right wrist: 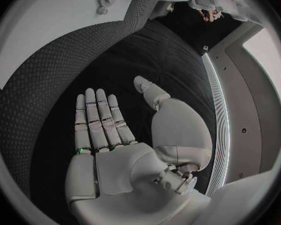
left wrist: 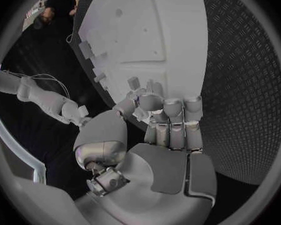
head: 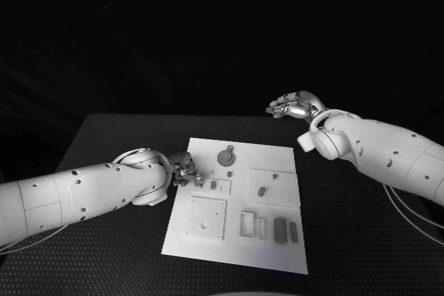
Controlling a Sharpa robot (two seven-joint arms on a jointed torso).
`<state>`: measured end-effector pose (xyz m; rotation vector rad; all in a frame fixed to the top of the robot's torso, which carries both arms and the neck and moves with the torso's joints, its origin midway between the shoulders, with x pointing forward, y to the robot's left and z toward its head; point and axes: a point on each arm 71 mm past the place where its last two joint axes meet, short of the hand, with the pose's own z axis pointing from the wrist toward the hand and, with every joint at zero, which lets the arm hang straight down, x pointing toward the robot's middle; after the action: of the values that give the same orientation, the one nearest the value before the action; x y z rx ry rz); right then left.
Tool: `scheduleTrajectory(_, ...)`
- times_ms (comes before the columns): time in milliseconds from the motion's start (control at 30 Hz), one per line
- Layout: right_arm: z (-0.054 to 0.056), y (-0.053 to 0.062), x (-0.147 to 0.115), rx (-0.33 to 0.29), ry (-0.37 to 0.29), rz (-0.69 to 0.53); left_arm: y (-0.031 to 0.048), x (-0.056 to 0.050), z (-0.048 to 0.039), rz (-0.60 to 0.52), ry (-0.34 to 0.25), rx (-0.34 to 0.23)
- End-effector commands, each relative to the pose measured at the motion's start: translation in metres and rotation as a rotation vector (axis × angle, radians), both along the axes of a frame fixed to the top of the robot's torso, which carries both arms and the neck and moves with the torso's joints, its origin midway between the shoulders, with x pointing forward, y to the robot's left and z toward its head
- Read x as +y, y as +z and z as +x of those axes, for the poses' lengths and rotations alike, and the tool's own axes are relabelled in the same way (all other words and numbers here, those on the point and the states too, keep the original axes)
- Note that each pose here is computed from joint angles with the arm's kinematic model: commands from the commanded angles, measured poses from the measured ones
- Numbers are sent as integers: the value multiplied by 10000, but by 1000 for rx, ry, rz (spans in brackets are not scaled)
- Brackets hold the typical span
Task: Assemble the parts on the task board
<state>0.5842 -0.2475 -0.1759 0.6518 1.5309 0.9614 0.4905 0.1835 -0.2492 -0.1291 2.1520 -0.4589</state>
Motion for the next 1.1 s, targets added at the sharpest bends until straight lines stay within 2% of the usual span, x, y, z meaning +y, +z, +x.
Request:
scheduleTrajectory(33, -2, -2, 11, 0, 14, 3, -75, 17, -37, 39, -9, 48)
scheduleTrajectory(1100, -3, -2, 12, 0, 15, 3, -87, 6, -51, 86, -40, 55)
